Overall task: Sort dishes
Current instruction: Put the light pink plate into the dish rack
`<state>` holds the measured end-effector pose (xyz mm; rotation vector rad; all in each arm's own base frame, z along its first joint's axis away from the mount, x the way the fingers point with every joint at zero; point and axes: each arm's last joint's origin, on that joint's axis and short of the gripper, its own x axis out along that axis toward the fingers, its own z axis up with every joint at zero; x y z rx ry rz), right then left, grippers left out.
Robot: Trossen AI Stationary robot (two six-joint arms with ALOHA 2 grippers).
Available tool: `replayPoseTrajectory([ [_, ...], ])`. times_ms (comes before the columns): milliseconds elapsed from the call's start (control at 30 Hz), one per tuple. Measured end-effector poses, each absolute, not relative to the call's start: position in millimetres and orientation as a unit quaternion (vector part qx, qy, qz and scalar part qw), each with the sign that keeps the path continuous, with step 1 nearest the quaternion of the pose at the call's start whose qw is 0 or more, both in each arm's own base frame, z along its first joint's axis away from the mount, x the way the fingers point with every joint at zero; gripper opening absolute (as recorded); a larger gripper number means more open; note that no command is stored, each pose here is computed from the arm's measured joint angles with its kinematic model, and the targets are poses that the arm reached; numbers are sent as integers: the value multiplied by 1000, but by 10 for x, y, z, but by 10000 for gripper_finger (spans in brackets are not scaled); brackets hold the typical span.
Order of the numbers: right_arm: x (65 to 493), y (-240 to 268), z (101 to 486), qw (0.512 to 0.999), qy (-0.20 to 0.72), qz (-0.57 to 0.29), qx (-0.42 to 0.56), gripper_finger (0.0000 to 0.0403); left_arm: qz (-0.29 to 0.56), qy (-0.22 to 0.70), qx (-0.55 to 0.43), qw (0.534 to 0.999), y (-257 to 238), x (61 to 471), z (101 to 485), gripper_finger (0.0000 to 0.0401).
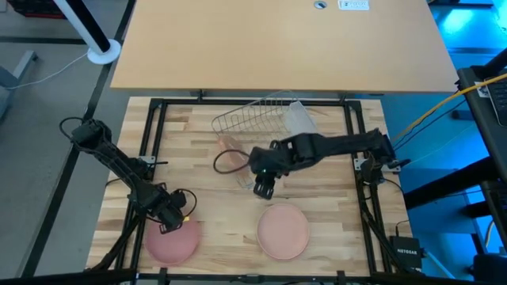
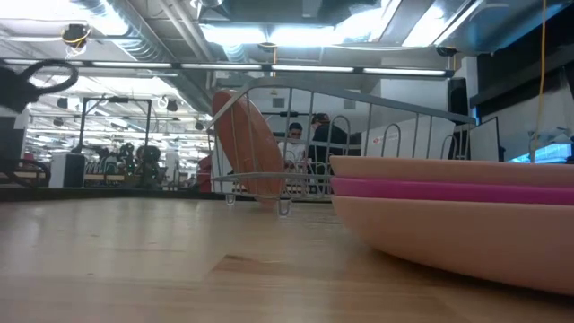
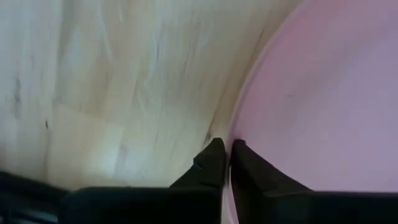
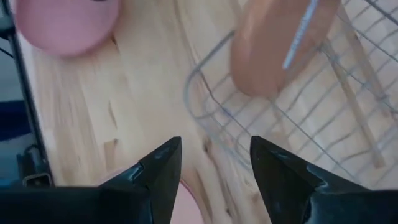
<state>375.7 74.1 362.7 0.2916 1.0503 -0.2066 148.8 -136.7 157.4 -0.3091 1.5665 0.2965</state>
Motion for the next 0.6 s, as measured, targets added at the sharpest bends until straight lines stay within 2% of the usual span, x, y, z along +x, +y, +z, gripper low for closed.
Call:
replayPoseTrajectory([
  [333, 3657, 1131, 3652, 869, 467, -126, 99, 197, 134, 634, -92, 756, -1483, 1685, 1986, 1],
  [600, 3521, 1494, 3676, 891, 420, -163, 49, 197, 176, 518, -52, 835, -1598, 1772, 2489, 1],
])
